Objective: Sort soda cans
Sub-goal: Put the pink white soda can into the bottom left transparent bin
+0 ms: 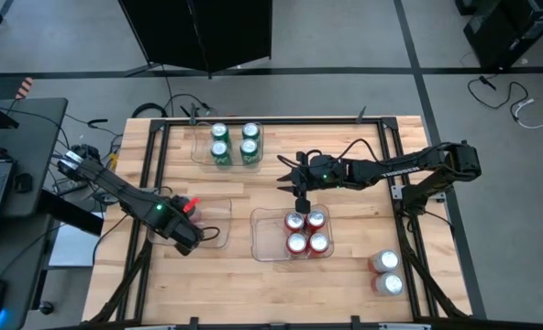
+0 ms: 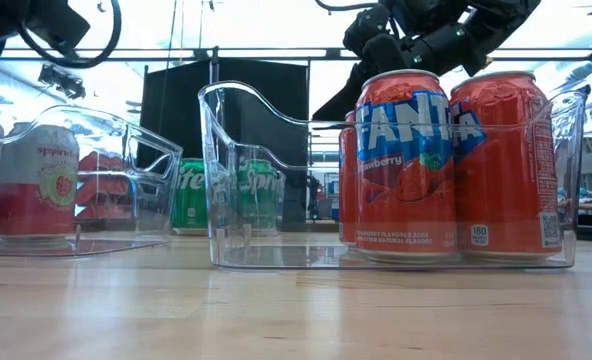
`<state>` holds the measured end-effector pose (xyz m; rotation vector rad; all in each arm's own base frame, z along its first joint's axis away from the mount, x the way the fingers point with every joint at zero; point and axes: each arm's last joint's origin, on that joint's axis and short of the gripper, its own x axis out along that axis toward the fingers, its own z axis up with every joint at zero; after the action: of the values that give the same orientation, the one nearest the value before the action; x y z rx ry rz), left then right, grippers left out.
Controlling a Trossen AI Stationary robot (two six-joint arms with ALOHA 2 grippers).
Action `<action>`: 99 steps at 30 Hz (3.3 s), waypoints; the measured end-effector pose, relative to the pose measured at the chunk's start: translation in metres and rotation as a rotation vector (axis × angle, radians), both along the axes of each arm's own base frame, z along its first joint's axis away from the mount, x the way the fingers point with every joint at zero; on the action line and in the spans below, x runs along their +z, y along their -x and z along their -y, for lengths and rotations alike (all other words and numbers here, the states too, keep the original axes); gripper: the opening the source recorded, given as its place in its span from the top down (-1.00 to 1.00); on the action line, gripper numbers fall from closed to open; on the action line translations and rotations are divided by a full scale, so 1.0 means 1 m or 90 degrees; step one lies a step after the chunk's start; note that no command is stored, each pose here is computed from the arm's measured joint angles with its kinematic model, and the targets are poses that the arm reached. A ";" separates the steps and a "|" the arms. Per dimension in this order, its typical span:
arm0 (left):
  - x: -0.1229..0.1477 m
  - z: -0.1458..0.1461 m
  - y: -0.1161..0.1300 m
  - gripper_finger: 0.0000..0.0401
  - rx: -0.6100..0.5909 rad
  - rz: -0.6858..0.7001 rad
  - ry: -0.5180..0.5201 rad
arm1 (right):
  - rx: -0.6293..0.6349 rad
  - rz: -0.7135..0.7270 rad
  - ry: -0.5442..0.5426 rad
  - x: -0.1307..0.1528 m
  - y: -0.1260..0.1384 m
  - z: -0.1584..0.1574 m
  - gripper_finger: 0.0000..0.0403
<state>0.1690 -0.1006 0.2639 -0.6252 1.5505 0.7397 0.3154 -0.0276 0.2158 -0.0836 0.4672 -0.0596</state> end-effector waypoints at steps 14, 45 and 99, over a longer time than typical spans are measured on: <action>0.026 0.009 -0.018 -0.75 -0.126 0.192 -0.045 | 0.000 0.001 -0.001 0.018 0.014 -0.002 0.43; 0.074 -0.029 -0.109 -0.55 -0.417 0.689 -0.276 | -0.123 -0.367 -0.260 0.053 0.143 -0.136 0.10; 0.022 -0.037 -0.085 0.94 -0.412 0.657 -0.303 | -0.333 -0.752 -0.237 0.026 0.167 -0.205 -0.08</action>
<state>0.2536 -0.0638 0.2863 -0.0642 0.5071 0.1812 0.1481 0.1770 0.2419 0.4004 1.6635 -0.4488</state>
